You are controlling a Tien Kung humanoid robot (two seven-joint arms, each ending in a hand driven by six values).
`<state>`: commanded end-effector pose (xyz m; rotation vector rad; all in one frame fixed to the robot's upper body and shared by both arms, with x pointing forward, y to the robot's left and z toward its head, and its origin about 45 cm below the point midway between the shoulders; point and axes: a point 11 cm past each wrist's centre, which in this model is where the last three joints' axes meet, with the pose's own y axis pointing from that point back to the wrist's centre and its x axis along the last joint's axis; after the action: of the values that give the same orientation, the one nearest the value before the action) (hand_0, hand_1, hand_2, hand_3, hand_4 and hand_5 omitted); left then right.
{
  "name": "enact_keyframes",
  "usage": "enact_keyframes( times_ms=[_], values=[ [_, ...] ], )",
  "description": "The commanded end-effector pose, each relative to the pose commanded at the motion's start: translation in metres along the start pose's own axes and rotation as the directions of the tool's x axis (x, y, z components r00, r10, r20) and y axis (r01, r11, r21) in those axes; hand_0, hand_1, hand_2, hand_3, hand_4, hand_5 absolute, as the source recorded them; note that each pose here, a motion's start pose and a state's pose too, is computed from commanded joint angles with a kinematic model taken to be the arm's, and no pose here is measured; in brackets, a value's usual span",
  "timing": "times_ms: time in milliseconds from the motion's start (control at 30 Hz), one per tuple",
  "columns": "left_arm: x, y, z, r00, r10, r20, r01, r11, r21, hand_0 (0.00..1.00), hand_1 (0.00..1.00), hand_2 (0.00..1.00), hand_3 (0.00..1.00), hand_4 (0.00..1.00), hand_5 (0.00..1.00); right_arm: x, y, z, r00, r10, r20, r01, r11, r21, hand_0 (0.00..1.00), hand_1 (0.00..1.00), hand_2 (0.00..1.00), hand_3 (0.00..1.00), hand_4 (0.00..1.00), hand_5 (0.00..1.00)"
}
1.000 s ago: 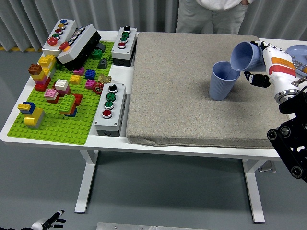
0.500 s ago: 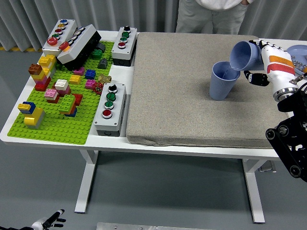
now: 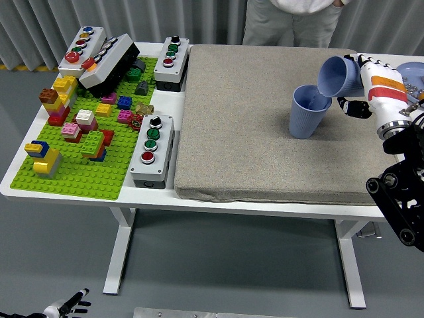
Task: Pick cup pour cup place
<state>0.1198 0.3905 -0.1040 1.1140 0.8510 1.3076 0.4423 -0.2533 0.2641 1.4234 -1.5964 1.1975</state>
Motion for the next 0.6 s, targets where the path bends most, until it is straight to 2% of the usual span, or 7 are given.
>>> enact_keyframes(
  times_ms=[600],
  values=[
    [0.0007, 0.0003, -0.0026, 1.0, 0.001, 0.001, -0.001, 1.0, 0.004, 0.861, 0.833, 0.846, 0.757, 0.633, 0.98, 0.0013, 0.0008, -0.0024, 0.999, 0.002, -0.046, -0.001, 1.0, 0.019, 0.773, 0.589, 0.5, 0.559, 0.626, 0.002]
  ],
)
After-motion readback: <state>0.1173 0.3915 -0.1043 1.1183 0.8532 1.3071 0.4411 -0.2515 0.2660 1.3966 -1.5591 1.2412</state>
